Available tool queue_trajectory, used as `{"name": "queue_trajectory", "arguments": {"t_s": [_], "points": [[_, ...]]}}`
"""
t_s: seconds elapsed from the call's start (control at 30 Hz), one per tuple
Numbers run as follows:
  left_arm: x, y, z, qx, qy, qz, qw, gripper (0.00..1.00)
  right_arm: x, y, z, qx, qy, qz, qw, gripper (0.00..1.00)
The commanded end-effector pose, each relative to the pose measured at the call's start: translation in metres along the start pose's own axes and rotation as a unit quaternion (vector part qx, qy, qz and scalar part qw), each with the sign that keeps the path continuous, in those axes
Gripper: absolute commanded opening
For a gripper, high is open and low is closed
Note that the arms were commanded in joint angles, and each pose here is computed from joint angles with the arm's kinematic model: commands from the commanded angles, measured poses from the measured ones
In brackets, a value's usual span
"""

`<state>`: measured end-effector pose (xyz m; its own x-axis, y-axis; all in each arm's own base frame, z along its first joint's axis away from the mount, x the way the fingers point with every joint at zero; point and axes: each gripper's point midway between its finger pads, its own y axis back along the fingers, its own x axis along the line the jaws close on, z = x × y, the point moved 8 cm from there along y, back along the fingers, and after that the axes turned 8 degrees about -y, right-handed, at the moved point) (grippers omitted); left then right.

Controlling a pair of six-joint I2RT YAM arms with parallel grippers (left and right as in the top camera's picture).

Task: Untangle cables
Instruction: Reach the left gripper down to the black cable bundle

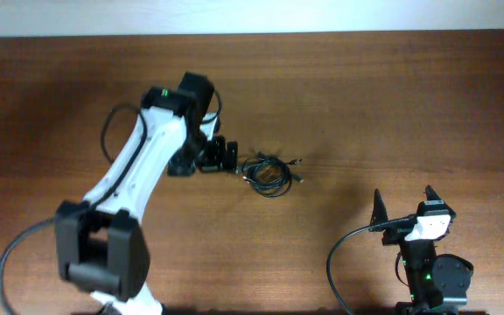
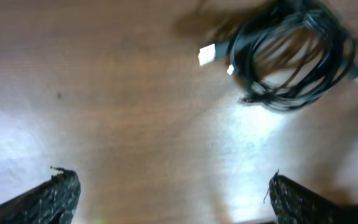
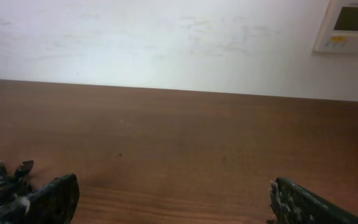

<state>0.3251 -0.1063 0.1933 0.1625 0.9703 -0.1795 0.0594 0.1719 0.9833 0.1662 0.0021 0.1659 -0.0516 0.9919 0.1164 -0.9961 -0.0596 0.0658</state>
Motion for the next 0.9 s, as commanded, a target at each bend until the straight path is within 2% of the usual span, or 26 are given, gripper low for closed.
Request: {"name": "queue_trajectory", "arguments": {"t_s": [0.0, 0.13, 0.27, 0.6, 0.67, 0.8, 0.87], "points": [[-0.009, 0.011, 0.028, -0.024, -0.036, -0.007, 0.999, 0.99, 0.000, 0.000, -0.003, 0.002, -0.002, -0.002, 1.000, 0.98], [-0.023, 0.011, 0.037, -0.046, -0.042, -0.076, 0.995, 0.99, 0.000, 0.000, -0.003, 0.002, -0.002, -0.002, 1.000, 0.98], [-0.024, 0.010, 0.052, -0.086, -0.053, -0.073, 0.992, 0.99, 0.000, 0.000, -0.003, 0.002, -0.002, -0.002, 1.000, 0.98], [-0.041, -0.055, 0.068, -0.029, -0.072, -0.069, 0.995, 1.00, 0.000, 0.000, -0.003, 0.002, -0.002, -0.002, 1.000, 0.98], [-0.045, -0.070, 0.074, -0.032, -0.081, -0.058, 0.995, 0.94, 0.000, 0.000, -0.002, 0.002, -0.002, -0.002, 1.000, 0.98], [-0.048, -0.088, 0.082, -0.037, -0.091, -0.037, 0.994, 0.74, 0.000, 0.000, -0.003, 0.002, -0.002, -0.002, 1.000, 0.98], [-0.049, -0.093, 0.083, -0.036, -0.095, -0.037, 0.994, 0.59, 0.000, 0.000, -0.003, 0.002, -0.002, -0.002, 1.000, 0.98]]}}
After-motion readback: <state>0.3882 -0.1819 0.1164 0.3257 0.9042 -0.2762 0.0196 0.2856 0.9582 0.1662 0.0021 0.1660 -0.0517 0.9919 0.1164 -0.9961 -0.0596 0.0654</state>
